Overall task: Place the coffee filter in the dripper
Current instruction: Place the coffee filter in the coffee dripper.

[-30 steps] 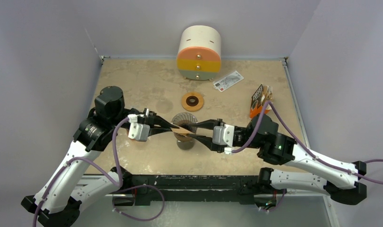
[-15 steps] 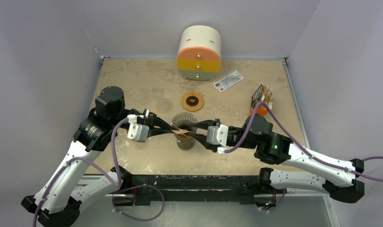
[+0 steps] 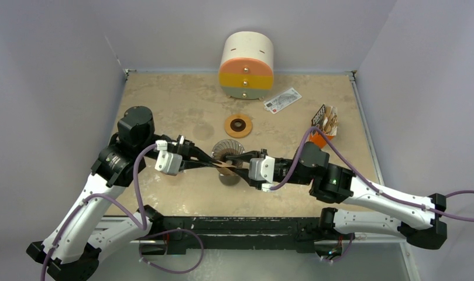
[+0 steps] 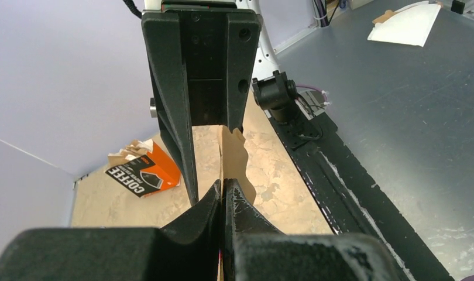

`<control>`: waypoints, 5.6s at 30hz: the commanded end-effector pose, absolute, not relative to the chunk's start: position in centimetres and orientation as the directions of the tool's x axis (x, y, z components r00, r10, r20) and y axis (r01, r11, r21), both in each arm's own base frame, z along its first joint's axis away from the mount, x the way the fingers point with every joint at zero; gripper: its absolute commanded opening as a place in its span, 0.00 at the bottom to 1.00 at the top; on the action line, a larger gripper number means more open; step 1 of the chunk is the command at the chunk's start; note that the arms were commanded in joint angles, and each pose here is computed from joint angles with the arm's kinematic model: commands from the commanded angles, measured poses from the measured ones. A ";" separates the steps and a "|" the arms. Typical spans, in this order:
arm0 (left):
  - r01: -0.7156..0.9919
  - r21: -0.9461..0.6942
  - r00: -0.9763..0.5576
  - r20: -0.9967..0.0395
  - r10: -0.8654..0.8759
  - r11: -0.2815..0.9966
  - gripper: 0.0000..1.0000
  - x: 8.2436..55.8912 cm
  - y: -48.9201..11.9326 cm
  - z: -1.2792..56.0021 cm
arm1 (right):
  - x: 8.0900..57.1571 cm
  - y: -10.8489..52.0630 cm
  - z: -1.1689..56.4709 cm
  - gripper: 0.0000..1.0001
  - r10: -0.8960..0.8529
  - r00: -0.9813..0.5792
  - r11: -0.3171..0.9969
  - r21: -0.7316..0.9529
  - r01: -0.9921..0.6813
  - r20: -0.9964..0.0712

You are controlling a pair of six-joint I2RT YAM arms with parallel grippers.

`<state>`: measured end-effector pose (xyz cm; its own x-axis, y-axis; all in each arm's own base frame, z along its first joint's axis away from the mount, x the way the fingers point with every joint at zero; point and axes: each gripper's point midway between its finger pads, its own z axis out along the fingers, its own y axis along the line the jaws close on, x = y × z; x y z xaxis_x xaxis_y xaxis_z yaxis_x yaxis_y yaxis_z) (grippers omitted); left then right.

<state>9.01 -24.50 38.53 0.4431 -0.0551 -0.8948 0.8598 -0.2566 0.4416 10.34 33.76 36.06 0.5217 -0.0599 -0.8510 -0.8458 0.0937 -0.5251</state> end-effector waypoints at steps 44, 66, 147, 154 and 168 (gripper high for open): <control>0.895 -0.207 -0.232 -0.973 0.015 0.395 0.11 15.4 -22.1 40.1 | 19.8 28.1 32.4 0.00 -0.350 -0.498 0.801 0.023 -0.599 -0.793; 0.602 -0.710 -0.631 -0.703 -0.328 0.365 0.00 19.8 -25.3 39.0 | 22.5 31.3 31.5 0.00 -0.178 -0.669 0.874 0.197 -0.445 -0.722; 0.406 -0.386 -0.765 -0.639 0.077 0.828 0.00 19.8 -26.3 29.9 | 19.6 31.1 31.5 0.00 -0.051 -0.557 0.939 0.151 -0.310 -0.829; 0.360 -0.385 -0.756 -0.654 0.023 0.850 0.00 20.8 -26.3 29.5 | 18.7 32.4 31.5 0.00 0.000 -0.592 0.908 0.249 -0.338 -0.806; 0.357 -0.304 -0.783 -0.614 0.105 0.883 0.00 20.0 -26.1 26.8 | 17.4 32.5 29.3 0.00 0.114 -0.674 0.887 0.380 -0.262 -0.730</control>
<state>20.04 -26.63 27.80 -0.7778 0.0811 -0.6232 0.3686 0.8620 -0.3479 17.72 32.66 28.23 -0.6607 0.0129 -0.7506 -0.3049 0.9091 0.2839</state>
